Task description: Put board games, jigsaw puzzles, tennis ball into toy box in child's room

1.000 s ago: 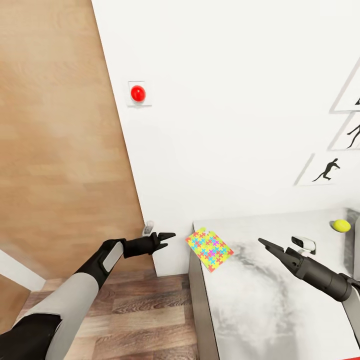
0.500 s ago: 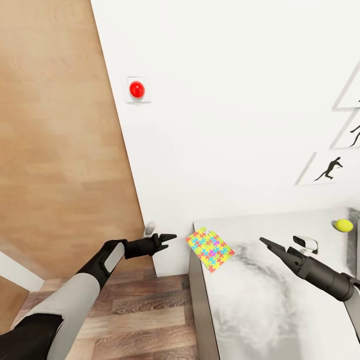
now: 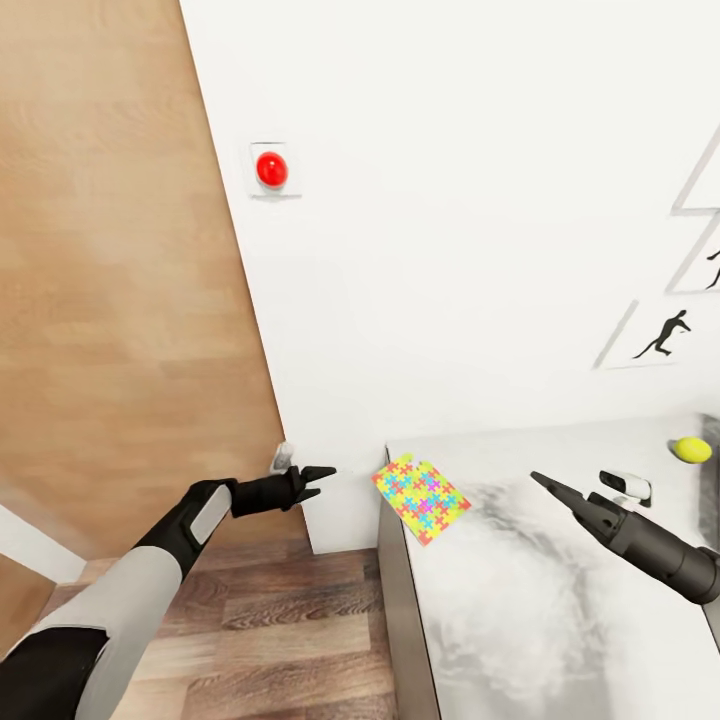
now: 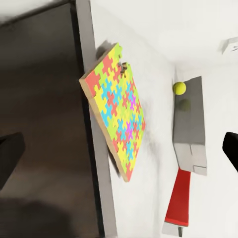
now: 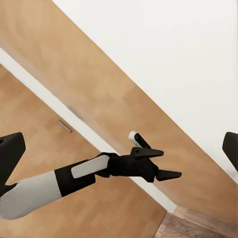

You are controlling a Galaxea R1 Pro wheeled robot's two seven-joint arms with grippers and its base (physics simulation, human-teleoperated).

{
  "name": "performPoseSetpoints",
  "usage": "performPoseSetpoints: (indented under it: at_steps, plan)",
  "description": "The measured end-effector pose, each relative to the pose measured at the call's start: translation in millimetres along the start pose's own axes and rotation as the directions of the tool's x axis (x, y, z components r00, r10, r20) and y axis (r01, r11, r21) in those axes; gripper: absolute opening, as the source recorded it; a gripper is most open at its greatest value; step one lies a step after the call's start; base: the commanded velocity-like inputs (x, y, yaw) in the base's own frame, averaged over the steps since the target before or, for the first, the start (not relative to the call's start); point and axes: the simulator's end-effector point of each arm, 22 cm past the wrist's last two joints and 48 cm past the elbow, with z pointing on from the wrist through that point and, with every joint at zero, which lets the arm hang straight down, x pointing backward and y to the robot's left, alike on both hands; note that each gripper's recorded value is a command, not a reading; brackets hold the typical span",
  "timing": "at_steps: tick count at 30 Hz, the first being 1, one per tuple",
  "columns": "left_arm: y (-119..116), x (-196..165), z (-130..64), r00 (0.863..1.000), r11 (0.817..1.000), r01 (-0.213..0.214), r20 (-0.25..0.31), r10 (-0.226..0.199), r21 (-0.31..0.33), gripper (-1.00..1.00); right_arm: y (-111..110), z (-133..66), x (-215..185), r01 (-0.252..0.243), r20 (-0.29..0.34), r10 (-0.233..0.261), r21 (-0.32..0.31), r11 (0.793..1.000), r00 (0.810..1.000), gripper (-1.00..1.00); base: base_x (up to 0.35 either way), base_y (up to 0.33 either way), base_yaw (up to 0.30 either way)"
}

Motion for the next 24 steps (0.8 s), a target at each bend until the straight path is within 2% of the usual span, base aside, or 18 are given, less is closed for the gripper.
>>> performPoseSetpoints:
  at_steps: [7,12,17,24]
  plan:
    - [8.6,-1.5,-0.8,1.0,1.0,0.009,-0.004,-0.009,-0.005,1.0,-3.2,-0.5,2.1,0.001,0.002,-0.001,-0.01,1.0,1.0,1.0,0.0,0.0,0.0]
    - [13.0,-0.1,3.5,1.0,1.0,0.012,-0.008,-0.012,-0.008,1.0,1.3,-1.6,3.2,0.002,0.003,-0.002,-0.047,0.999,1.0,1.0,0.0,0.0,0.0]
    - [8.4,6.8,18.8,1.0,1.0,0.013,-0.018,-0.012,0.008,1.0,11.5,-3.8,0.9,0.023,0.01,-0.023,-0.09,0.996,1.0,1.0,0.0,0.0,0.0]
    - [3.5,14.7,36.2,1.0,0.999,0.011,-0.028,-0.01,0.031,1.0,11.8,-10.6,4.8,0.025,0.017,-0.024,-0.1,0.995,1.0,1.0,0.0,0.0,0.0]
